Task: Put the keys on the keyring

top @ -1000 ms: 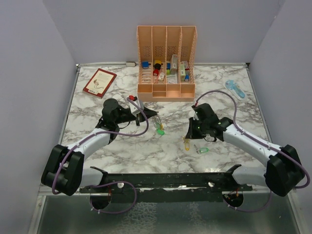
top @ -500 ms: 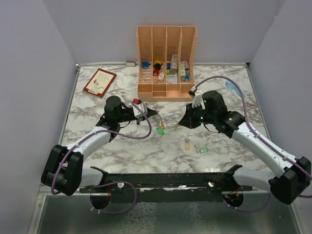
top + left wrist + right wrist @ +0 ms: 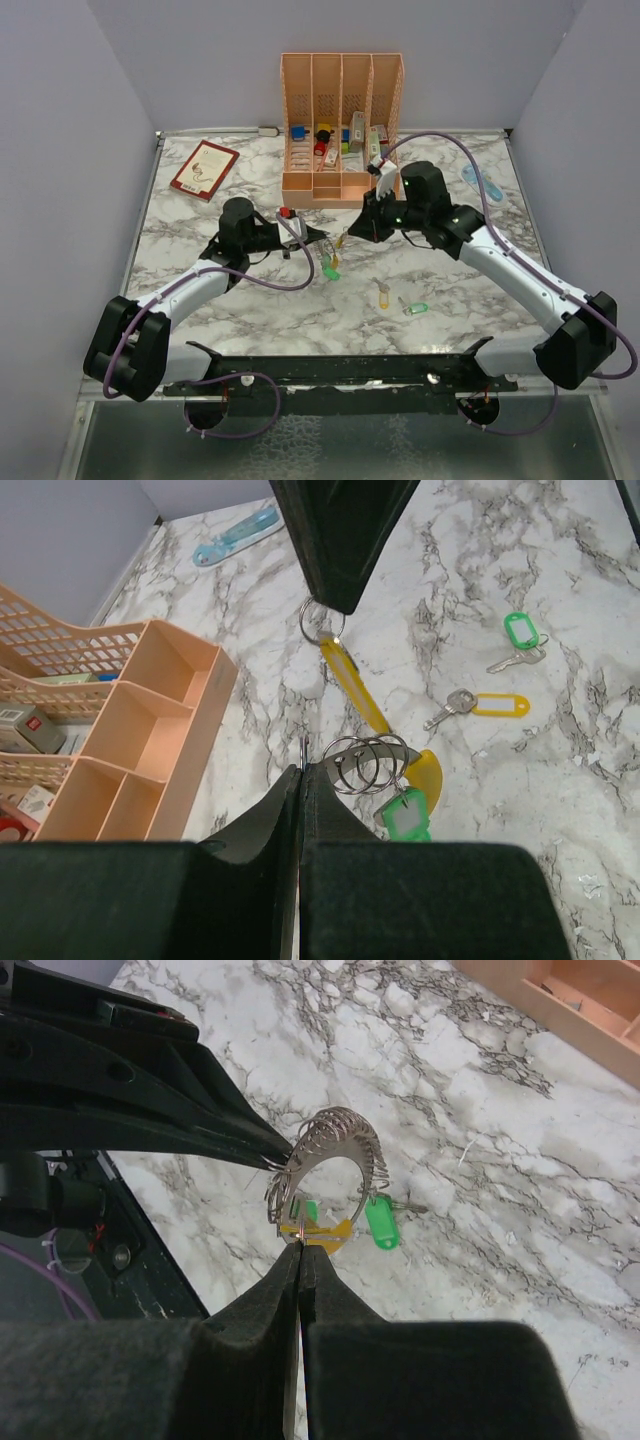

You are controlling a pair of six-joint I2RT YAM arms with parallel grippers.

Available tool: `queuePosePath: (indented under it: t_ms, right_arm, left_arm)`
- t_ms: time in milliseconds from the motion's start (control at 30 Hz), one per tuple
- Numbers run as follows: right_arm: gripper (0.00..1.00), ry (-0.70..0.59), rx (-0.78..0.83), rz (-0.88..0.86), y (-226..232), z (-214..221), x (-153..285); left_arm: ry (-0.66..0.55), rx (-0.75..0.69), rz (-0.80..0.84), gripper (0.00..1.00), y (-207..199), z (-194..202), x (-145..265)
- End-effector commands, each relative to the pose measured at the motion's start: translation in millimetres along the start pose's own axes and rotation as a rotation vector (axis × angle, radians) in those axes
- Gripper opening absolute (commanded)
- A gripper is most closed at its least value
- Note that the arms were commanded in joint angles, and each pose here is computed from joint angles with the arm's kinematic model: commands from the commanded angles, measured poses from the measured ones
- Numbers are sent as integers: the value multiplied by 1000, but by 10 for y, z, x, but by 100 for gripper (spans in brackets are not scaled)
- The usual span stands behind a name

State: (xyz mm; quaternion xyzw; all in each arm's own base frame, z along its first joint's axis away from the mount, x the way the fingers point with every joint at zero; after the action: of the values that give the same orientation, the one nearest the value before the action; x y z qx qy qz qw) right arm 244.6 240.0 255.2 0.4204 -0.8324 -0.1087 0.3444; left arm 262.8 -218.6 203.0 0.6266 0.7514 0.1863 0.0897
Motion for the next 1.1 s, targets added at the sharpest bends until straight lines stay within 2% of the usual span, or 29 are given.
queuePosePath:
  t_ms: [0,333,700,1067]
  right_arm:
    - [2,-44,79,-63,130,-183,-69]
    - [2,-46,116,-68,199,-166,-271]
    - [2,-43,125,-72,278,-188,-345]
    - [2,-28,88,5,158,-105,-365]
  left_arm:
    - [-39,-37,-7,0,107,-171,-53]
    - [-56,16,-6,0,88,-219,-69]
    - [-61,12,-9,0,86,-237,-70]
    - [-69,16,-15,0,79,-263,-57]
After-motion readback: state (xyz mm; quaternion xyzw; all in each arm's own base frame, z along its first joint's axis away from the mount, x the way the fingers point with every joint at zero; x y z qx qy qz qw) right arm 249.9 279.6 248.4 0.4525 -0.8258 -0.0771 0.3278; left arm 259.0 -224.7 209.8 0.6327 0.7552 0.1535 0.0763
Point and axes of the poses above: each gripper's point midway between its finger pads, its own x axis back along the fingers, its own y axis along the line the jaws close on, z = x × y, the point moved 5 cm from there along x, back along the fingers, and after that the axes turned 6 degrees about -x, right-handed, at the moved point
